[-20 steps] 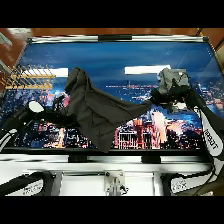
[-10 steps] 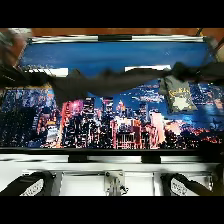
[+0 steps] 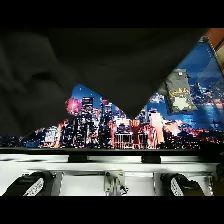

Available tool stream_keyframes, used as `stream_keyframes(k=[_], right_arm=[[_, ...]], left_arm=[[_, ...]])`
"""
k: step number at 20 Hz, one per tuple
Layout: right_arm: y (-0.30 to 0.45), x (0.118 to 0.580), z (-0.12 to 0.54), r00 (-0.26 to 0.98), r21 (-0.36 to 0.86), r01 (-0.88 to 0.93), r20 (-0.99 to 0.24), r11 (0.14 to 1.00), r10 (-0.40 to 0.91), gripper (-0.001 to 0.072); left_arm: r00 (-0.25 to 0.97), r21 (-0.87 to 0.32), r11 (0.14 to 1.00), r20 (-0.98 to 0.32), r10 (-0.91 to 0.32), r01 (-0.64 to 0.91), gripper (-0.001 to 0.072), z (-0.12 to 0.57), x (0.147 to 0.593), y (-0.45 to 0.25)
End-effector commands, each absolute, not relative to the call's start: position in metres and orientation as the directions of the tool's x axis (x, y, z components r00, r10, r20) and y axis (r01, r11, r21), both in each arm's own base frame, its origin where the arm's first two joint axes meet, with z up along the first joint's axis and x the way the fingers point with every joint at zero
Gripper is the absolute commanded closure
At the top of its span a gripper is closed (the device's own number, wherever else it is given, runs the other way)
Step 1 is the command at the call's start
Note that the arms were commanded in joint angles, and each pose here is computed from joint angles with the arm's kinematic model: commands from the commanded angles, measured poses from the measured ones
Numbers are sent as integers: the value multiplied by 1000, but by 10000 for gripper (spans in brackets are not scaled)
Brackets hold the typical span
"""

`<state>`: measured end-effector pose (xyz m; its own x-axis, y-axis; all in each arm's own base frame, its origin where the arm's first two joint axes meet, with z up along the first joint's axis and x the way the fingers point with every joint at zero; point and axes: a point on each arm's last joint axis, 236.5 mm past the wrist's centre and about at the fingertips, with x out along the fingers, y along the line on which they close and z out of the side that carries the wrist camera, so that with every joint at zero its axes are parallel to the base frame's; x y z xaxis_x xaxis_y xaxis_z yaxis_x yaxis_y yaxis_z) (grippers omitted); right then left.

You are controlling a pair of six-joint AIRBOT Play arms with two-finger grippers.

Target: Fold the shirts.

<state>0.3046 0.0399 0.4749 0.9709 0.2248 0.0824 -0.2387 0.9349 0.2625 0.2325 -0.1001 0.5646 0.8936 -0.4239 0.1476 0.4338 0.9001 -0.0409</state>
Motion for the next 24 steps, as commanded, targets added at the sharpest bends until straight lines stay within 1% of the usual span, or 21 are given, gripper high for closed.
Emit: stream_keyframes(k=[1,3,5,7,8,10,12,14,15,16,17,18,20,22,23,24], right_arm=[[45,237,529,943,202,-260,265,944,203,645],[49,219,532,940,180,-258,273,949,204,645],[51,207,530,942,159,-250,269,955,202,645],[50,202,526,948,144,-236,253,961,195,645],[48,204,520,956,142,-223,226,964,188,645],[42,216,491,981,146,-180,104,973,166,645],[29,237,440,985,145,-110,-115,983,127,645],[20,259,378,928,153,-62,-356,986,113,645],[18,272,345,877,168,-51,-464,984,125,645],[16,288,314,825,189,-39,-548,981,138,645],[12,307,288,787,205,-22,-600,979,143,645],[8,329,267,767,221,-4,-626,975,144,645],[4,384,230,752,282,20,-637,959,172,645],[20,433,194,726,395,18,-637,918,260,645],[32,454,175,713,431,14,-637,902,293,645],[44,477,153,707,438,10,-639,899,303,645]], left_arm=[[871,26,908,270,-410,419,679,596,177,-97],[898,59,936,266,-351,348,679,594,162,-84],[925,81,954,235,-298,287,679,585,153,-71],[947,92,962,171,-271,259,679,568,153,-65],[954,89,960,125,-274,264,679,557,158,-65],[959,71,956,-24,-282,283,679,518,177,-67],[933,33,953,-216,-288,301,679,462,204,-68],[880,-20,952,-376,-290,305,679,405,232,-68],[845,-48,953,-449,-289,301,679,374,247,-68],[807,-78,953,-515,-289,292,679,342,264,-68],[778,-103,955,-559,-288,279,679,315,282,-67],[759,-126,957,-585,-284,261,679,290,304,-66],[752,-155,962,-600,-272,224,679,256,351,-62],[770,-175,966,-583,-259,192,679,236,403,-59],[783,-193,964,-564,-261,182,679,226,429,-59],[790,-210,963,-556,-258,167,679,213,451,-58]])
